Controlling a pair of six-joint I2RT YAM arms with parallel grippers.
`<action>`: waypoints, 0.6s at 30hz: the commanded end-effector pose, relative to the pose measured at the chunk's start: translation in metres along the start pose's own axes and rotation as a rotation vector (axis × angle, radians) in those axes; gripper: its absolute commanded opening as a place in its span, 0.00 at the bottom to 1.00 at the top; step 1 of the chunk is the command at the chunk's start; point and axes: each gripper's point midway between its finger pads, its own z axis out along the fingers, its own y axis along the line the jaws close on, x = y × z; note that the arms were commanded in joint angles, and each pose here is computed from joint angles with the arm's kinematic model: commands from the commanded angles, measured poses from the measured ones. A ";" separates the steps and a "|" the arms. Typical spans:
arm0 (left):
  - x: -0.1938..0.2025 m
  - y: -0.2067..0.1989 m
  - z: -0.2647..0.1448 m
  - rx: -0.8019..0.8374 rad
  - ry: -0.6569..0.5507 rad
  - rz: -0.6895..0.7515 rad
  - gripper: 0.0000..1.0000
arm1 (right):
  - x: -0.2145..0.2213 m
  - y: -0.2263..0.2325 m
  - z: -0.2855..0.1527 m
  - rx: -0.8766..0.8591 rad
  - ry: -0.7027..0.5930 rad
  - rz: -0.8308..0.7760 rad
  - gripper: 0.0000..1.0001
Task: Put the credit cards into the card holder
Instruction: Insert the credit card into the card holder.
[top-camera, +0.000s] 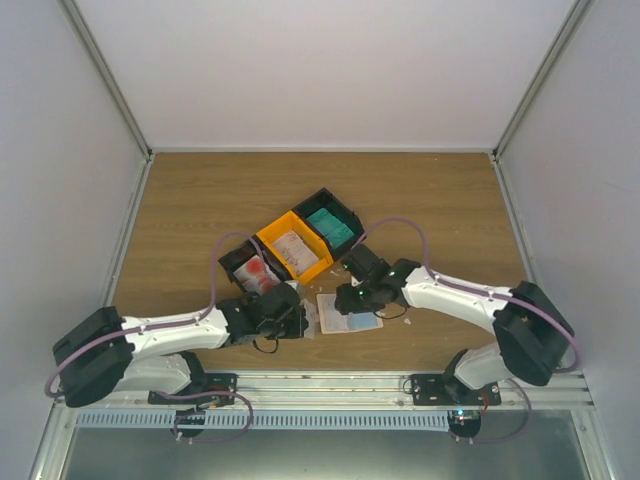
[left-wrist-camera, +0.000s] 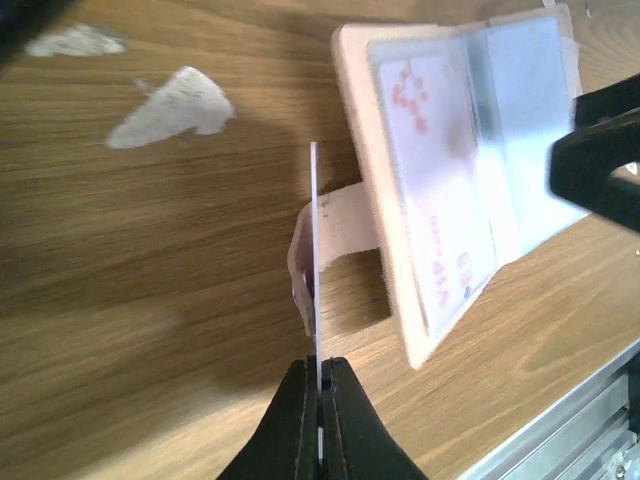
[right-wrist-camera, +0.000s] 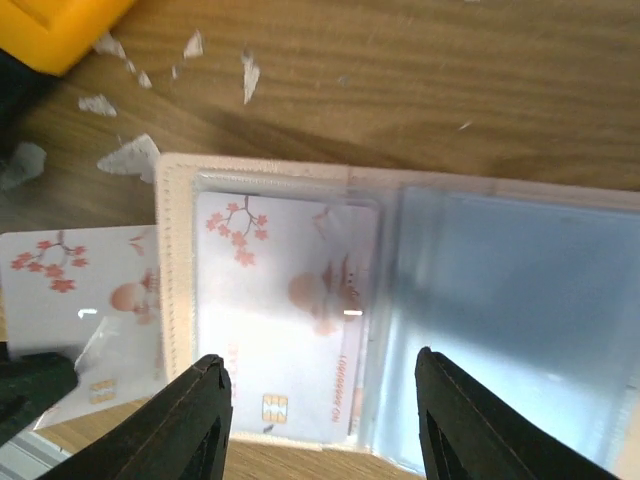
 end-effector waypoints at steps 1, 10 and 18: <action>-0.008 0.015 -0.026 -0.119 -0.047 -0.035 0.00 | -0.009 -0.020 -0.019 0.080 -0.091 0.044 0.52; -0.036 -0.004 -0.081 -0.076 -0.180 -0.029 0.00 | -0.018 -0.043 -0.060 0.130 -0.243 0.092 0.57; -0.070 -0.066 -0.132 0.300 -0.414 0.034 0.00 | -0.004 -0.067 -0.076 0.152 -0.317 0.102 0.60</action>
